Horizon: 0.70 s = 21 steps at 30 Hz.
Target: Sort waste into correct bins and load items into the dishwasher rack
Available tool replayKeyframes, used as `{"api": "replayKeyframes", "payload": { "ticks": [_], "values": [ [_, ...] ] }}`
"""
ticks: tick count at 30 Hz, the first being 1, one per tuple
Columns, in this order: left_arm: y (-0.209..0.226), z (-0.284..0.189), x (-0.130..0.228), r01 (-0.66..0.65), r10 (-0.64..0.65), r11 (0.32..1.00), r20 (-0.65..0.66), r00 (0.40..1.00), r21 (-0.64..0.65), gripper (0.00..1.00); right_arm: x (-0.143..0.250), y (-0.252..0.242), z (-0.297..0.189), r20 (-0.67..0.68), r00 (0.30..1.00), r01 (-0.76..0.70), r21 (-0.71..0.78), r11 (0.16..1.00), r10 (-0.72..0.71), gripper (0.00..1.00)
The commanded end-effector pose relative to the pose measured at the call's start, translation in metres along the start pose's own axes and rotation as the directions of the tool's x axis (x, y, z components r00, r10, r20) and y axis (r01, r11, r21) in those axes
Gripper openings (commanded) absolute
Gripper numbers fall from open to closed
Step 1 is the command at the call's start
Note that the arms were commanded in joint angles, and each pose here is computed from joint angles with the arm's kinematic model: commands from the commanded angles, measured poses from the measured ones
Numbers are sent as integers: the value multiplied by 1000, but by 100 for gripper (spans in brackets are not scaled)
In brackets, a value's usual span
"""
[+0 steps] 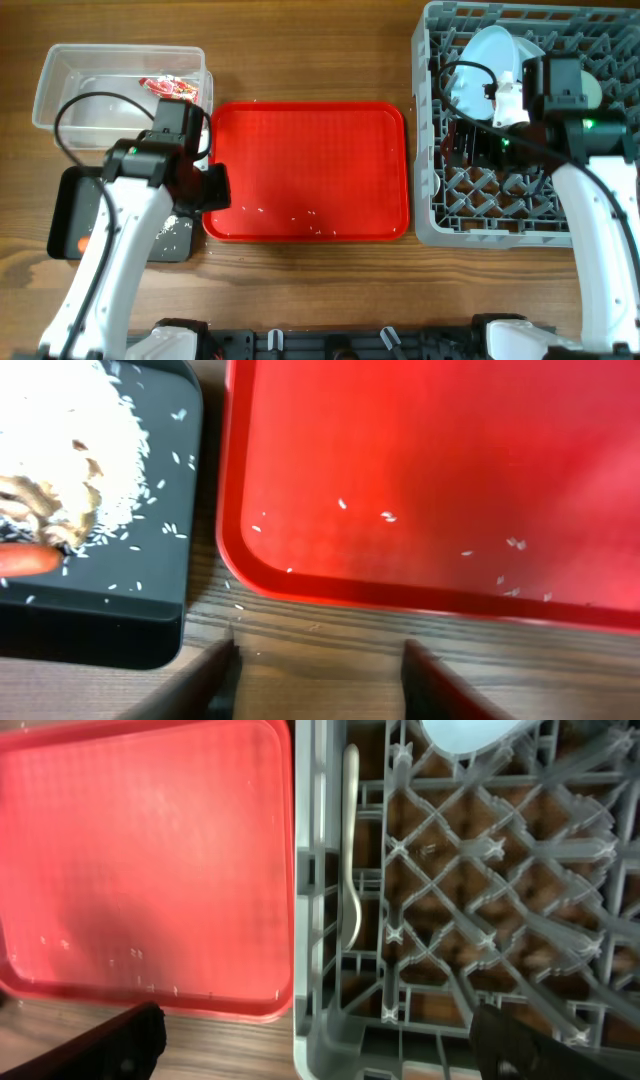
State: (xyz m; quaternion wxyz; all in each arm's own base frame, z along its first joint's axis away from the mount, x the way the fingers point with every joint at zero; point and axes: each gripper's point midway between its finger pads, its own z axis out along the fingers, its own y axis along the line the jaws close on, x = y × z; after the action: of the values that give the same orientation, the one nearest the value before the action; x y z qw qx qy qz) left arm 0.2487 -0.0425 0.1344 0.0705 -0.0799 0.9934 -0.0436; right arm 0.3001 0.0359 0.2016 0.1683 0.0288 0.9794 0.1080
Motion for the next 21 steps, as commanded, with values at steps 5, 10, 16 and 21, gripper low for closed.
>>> {"api": "replayKeyframes", "payload": {
  "ticks": [5, 10, 16, 21],
  "values": [
    [5, -74, 5, 7, -54, 994, 434, 899, 108, 28, 17, 5, -49, 391, 915, 100, 6, 995, -94, 100],
    [20, -101, 27, -17, -88, 989, 664, 743, 149, 4, 39, -7, -69, 567, 816, 90, 72, 993, -115, 100],
    [21, -116, 37, -39, -104, 984, 731, 674, 176, 100, 54, -9, -67, 553, 826, 88, 73, 993, -114, 100],
    [21, -116, 36, -39, -103, 984, 729, 676, 175, 100, 53, -10, -60, 529, 842, 84, 73, 994, -110, 100]
  ]
}}
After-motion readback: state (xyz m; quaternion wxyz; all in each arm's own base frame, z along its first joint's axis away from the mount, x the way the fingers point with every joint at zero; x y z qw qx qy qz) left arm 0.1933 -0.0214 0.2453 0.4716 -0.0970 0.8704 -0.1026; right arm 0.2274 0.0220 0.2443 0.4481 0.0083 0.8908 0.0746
